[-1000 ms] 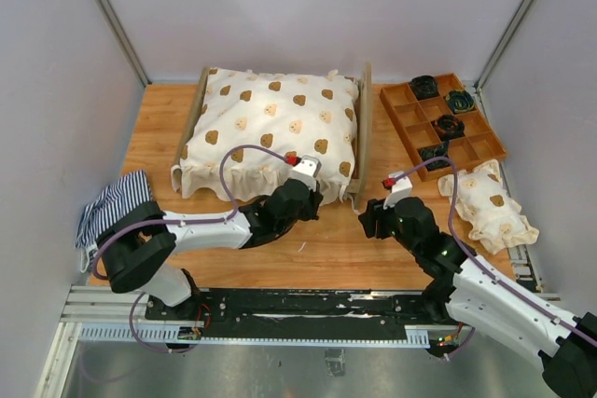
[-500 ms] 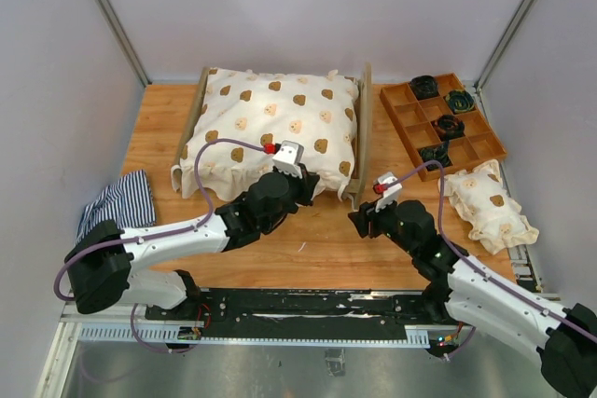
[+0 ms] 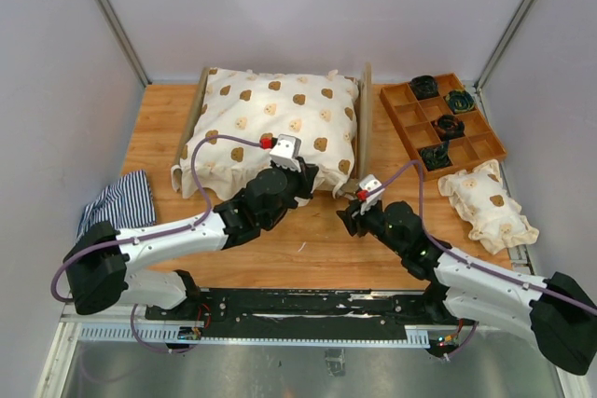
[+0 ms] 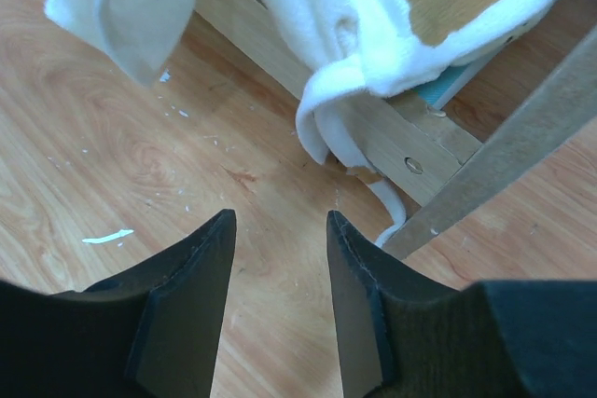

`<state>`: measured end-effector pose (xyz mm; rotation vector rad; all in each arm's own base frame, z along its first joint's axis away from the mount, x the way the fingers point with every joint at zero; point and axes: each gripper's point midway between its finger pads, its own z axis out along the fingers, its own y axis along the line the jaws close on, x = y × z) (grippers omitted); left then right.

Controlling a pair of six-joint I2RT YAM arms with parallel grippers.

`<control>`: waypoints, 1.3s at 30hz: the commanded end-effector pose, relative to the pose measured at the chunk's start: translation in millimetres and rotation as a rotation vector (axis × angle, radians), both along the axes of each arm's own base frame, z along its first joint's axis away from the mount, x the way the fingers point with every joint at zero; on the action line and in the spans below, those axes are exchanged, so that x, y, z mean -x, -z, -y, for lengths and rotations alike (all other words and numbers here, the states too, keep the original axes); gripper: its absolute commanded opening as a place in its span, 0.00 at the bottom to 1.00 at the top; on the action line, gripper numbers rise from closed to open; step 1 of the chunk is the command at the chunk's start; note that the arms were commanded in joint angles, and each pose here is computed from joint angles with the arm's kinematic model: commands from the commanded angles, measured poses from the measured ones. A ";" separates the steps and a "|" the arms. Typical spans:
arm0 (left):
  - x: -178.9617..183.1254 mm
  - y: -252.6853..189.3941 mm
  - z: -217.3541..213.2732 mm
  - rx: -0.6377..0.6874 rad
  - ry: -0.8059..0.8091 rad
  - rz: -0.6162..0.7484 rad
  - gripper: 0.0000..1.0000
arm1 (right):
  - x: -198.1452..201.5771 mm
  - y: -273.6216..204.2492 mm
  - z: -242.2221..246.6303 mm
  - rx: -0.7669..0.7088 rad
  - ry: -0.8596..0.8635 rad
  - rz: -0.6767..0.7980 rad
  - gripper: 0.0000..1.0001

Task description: Set up the pet bed

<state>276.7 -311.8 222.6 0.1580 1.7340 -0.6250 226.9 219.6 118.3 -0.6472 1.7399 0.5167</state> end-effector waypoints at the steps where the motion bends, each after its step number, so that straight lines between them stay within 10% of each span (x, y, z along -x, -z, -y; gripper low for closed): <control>1: -6.4 -53.3 1.6 0.115 -0.033 0.086 0.00 | -13.5 -12.2 -3.4 0.048 0.027 0.117 0.44; 32: -16.2 -74.1 1.0 0.205 -0.045 0.078 0.00 | -82.7 5.6 23.7 0.365 0.365 0.287 0.46; 37: -16.6 -72.7 1.4 0.205 -0.046 0.076 0.00 | -91.0 12.5 30.1 0.421 0.420 0.306 0.38; 39: -17.1 -71.3 1.3 0.202 -0.047 0.075 0.00 | -91.5 10.6 28.4 0.414 0.411 0.327 0.17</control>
